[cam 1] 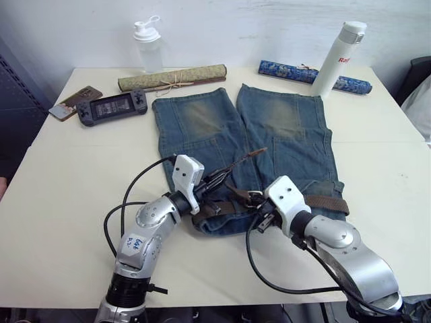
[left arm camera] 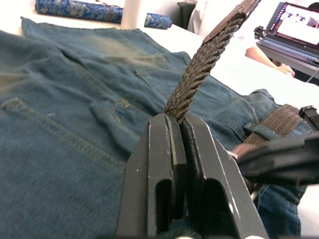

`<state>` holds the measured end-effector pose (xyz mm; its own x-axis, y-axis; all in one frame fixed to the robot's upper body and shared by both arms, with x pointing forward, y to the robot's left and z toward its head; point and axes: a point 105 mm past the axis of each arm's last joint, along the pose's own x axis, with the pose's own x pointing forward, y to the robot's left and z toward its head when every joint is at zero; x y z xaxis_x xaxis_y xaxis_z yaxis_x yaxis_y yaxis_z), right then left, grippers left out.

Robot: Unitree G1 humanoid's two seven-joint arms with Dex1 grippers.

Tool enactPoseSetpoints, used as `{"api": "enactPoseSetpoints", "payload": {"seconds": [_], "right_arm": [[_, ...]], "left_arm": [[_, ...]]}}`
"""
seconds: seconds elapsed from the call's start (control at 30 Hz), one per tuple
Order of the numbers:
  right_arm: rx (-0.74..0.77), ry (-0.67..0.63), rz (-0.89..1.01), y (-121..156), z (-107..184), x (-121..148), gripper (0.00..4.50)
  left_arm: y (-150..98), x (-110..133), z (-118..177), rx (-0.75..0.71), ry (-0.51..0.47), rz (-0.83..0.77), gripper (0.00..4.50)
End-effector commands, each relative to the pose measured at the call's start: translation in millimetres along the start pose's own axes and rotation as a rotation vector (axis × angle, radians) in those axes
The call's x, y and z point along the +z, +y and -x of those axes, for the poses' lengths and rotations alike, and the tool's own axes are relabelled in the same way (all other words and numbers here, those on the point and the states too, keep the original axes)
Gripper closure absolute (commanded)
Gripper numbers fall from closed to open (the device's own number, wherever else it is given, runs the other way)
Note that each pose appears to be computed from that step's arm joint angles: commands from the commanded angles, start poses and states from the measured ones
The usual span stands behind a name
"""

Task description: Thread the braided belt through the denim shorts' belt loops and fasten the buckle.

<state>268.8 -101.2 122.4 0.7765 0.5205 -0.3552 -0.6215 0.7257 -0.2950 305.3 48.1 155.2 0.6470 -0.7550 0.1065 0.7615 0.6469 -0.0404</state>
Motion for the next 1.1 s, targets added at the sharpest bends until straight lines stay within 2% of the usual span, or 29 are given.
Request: {"api": "enactPoseSetpoints", "payload": {"seconds": [0.03, 0.13, 0.33, 0.77, 1.1], "right_arm": [[0.012, 0.006, 0.039, 4, -2, -2, 4.42], [0.008, 0.017, 0.046, 5, -4, -3, 4.42], [0.004, 0.044, 0.074, 5, -4, -10, 4.42], [-0.046, 0.041, 0.095, -4, -11, -3, 4.42], [-0.029, 0.131, 0.115, 4, -22, -17, 4.42]], "left_arm": [[-14, 22, -5, -0.072, -0.079, -0.07, 4.5], [-23, 26, -7, -0.121, -0.087, -0.1, 4.5], [-19, 23, -7, -0.104, -0.08, -0.096, 4.5], [-25, 21, -8, -0.141, -0.075, -0.1, 4.5], [-28, 21, -10, -0.155, -0.079, -0.099, 4.5]]}}
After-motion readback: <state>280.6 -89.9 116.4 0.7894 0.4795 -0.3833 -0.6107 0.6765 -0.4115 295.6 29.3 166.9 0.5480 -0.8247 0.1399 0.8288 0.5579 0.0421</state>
